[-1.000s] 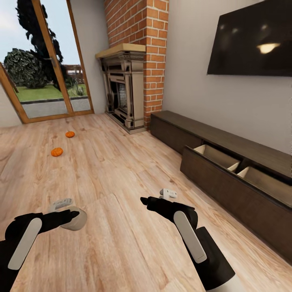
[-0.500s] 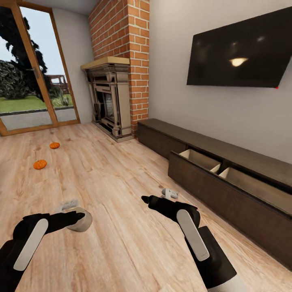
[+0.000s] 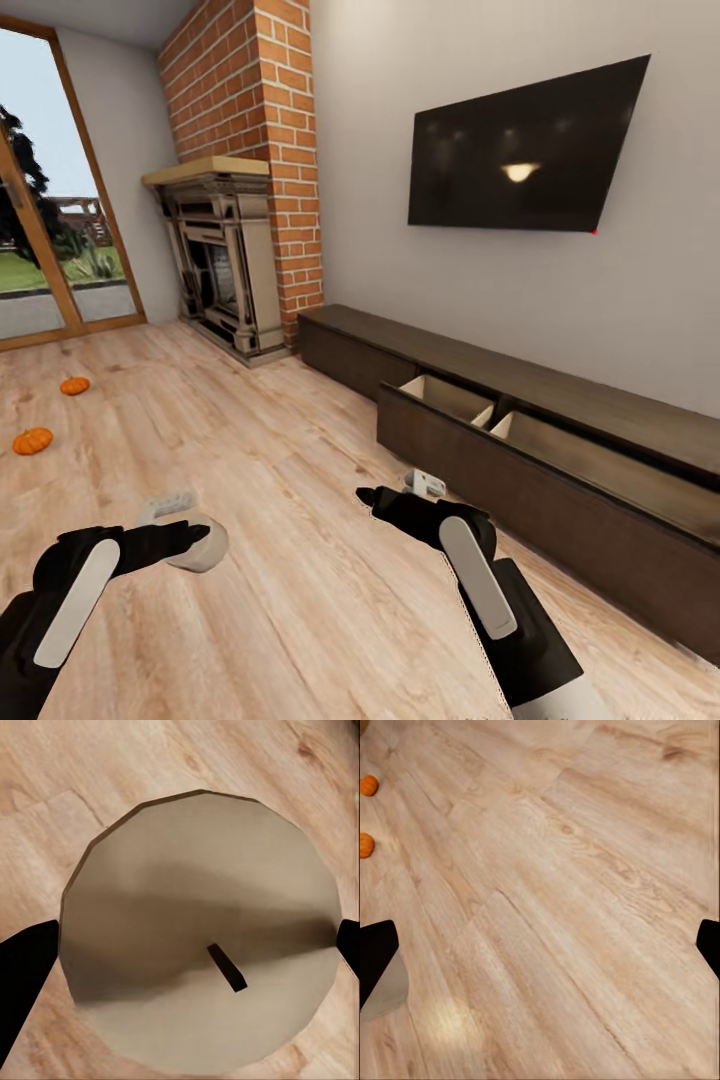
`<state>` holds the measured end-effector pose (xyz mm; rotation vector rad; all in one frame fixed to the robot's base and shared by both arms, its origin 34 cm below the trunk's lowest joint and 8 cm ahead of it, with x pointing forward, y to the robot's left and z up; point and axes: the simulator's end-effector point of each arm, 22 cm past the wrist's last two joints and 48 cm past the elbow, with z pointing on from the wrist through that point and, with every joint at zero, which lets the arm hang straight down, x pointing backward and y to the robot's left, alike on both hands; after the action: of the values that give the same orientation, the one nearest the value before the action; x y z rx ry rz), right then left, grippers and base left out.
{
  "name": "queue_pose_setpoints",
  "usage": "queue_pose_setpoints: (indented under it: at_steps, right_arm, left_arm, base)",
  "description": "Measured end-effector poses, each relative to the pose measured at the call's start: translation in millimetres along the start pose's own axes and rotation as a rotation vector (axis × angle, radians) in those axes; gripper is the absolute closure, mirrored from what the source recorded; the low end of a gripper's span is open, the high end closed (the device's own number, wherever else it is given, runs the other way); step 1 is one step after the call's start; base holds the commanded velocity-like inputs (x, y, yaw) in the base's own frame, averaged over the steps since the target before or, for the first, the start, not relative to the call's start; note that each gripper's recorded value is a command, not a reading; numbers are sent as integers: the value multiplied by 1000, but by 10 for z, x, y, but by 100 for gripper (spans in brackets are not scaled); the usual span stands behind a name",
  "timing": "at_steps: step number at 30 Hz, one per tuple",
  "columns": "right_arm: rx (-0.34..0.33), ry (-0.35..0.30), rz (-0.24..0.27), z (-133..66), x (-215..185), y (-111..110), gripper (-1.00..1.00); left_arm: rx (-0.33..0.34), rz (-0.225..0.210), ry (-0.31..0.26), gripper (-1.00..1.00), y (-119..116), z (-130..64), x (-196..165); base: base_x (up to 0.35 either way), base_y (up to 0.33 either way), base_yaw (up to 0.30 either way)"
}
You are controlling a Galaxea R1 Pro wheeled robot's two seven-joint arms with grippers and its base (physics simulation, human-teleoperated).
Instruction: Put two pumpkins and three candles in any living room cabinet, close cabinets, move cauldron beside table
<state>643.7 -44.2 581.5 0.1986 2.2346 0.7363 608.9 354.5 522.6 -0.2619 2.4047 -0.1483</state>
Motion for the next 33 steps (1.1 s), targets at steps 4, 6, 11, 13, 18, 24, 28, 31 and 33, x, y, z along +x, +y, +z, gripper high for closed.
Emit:
queue_pose_setpoints:
  at_steps: [4, 6, 11, 13, 18, 24, 28, 31, 33]
  right_arm:
    - [-9, 1, 29, -52, -108, 28, -100]
    - [-35, 12, 59, -68, -125, 100, -100]
    - [-70, 34, 110, -95, -171, 207, -100]
    - [-69, 32, 130, -107, -228, 186, -100]
    - [-63, 31, 155, -130, -332, 166, -100]
    - [-60, 37, 163, -148, -415, 198, -100]
    - [-56, 45, 170, -152, -450, 215, -100]
    - [-50, 55, 176, -148, -463, 213, -100]
    - [-47, 55, 182, -154, -493, 211, -100]
  left_arm:
    - [-1, 1, -1, 100, -18, -52, -78]
    - [0, 1, 0, 100, -30, -75, -112]
    - [0, 2, 6, 100, -56, -118, -184]
    - [-1, 2, 10, 100, -62, -130, -208]
    - [-3, 3, 17, 100, -80, -164, -272]
    - [-1, 7, 30, 100, -129, -198, -331]
    - [0, 11, 39, 100, -162, -220, -368]
    - [-2, 12, 45, 100, -173, -240, -401]
    - [-2, 12, 48, 100, -182, -254, -424]
  base:
    - [0, 0, -278]
    - [0, 0, -248]
    - [0, 0, -126]
    - [0, 0, -22]
    - [0, 0, -6]
    - [0, 0, 0]
    - [0, 0, -26]
    - [0, 0, -71]
    - [0, 0, -108]
